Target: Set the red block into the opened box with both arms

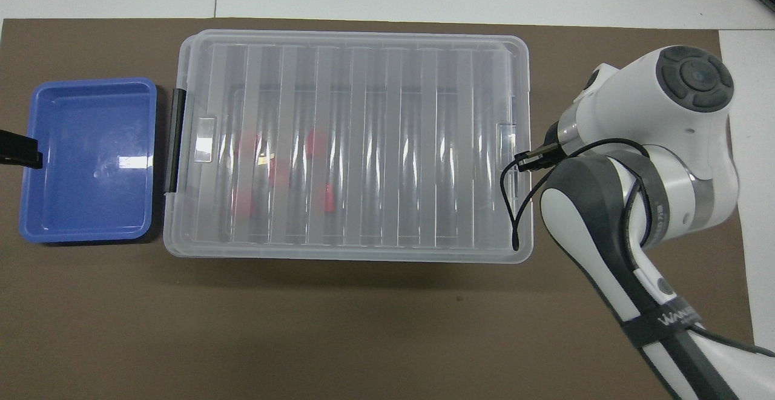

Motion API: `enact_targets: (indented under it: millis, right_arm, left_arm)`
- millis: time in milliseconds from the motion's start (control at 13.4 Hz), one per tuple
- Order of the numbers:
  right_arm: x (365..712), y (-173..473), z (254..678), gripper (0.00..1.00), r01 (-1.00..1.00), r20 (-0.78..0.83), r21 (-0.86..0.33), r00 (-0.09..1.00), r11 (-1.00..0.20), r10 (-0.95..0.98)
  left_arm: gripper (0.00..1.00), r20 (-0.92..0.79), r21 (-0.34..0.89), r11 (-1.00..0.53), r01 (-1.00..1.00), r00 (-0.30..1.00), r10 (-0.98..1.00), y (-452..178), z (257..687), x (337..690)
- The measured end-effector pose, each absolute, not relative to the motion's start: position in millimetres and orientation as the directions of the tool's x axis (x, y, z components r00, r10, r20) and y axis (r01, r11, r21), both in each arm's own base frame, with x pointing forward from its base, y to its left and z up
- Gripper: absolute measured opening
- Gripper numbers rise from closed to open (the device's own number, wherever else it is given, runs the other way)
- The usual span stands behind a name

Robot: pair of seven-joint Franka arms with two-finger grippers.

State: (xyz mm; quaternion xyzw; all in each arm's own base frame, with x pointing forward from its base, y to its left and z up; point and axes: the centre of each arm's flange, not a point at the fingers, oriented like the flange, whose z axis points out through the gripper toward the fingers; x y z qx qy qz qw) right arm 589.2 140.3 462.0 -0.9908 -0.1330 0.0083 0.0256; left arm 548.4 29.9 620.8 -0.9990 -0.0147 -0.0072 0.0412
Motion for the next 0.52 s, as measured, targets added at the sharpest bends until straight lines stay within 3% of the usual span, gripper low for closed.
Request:
enact_targets:
  millis: [523]
  right_arm:
    - [587, 149, 462, 0.01, 0.277, -0.01, -0.053, 0.961, -0.959, 0.278]
  left_arm:
    - [1.0, 0.025, -0.084, -0.991, -0.102, 0.994, -0.105, 10, 628, 546]
